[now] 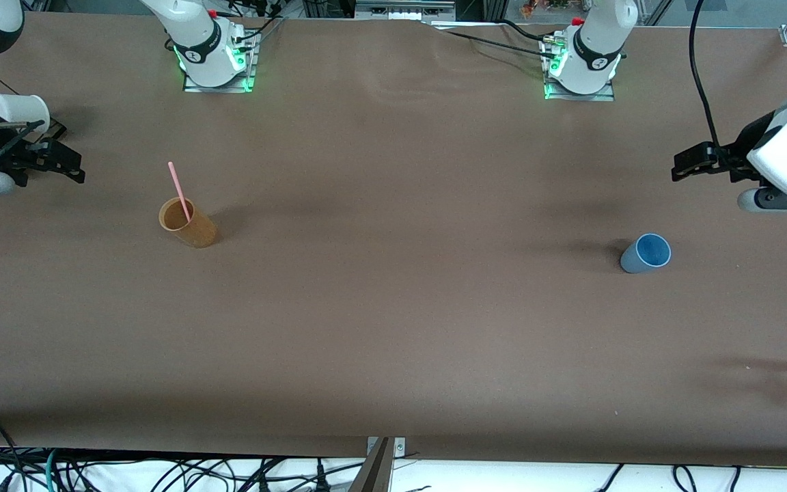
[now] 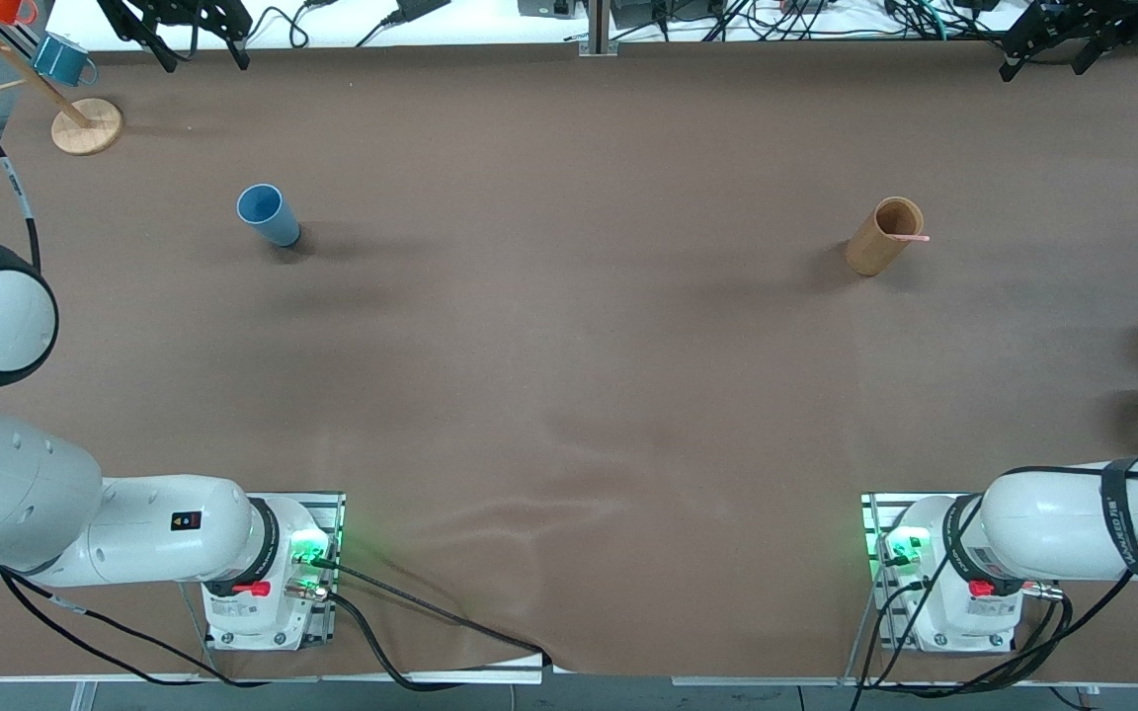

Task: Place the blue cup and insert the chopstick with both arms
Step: 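Move the left gripper down to the blue cup and close on it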

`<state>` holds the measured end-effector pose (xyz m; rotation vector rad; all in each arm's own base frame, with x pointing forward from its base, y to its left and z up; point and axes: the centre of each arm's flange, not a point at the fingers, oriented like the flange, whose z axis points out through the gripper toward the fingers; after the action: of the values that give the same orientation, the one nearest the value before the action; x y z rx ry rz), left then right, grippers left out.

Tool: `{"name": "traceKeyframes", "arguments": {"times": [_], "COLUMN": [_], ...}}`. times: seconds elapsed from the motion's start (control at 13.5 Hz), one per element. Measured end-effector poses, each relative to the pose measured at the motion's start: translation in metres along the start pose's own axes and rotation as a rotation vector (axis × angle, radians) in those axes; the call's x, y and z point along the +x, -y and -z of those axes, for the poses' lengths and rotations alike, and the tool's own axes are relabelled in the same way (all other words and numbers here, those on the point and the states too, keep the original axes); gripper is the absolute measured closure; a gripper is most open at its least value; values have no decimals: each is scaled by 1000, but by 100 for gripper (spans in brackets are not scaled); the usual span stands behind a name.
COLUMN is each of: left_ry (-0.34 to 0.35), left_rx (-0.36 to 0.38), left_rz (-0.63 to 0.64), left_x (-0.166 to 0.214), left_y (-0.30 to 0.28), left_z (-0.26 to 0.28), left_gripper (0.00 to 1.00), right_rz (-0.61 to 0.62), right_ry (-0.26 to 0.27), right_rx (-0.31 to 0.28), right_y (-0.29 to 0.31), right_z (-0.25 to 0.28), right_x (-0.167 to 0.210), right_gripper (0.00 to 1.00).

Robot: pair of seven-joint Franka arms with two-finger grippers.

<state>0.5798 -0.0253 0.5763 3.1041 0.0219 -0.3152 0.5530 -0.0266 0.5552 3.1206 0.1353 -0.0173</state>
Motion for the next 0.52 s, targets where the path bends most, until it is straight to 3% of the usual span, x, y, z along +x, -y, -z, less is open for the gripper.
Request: {"name": "traceKeyframes", "arguments": {"times": [0.52], "left_ry": [36], "left_rx": [-11], "left_rz": [50], "left_x": [57], "left_y": [37], "left_z": [-67], "left_gripper": [0], "right_rz": [0], "right_ry": [0], "right_rx": [0], "right_y": [0], "right_z": [0], "right_x": [0], "right_gripper": [0]}}
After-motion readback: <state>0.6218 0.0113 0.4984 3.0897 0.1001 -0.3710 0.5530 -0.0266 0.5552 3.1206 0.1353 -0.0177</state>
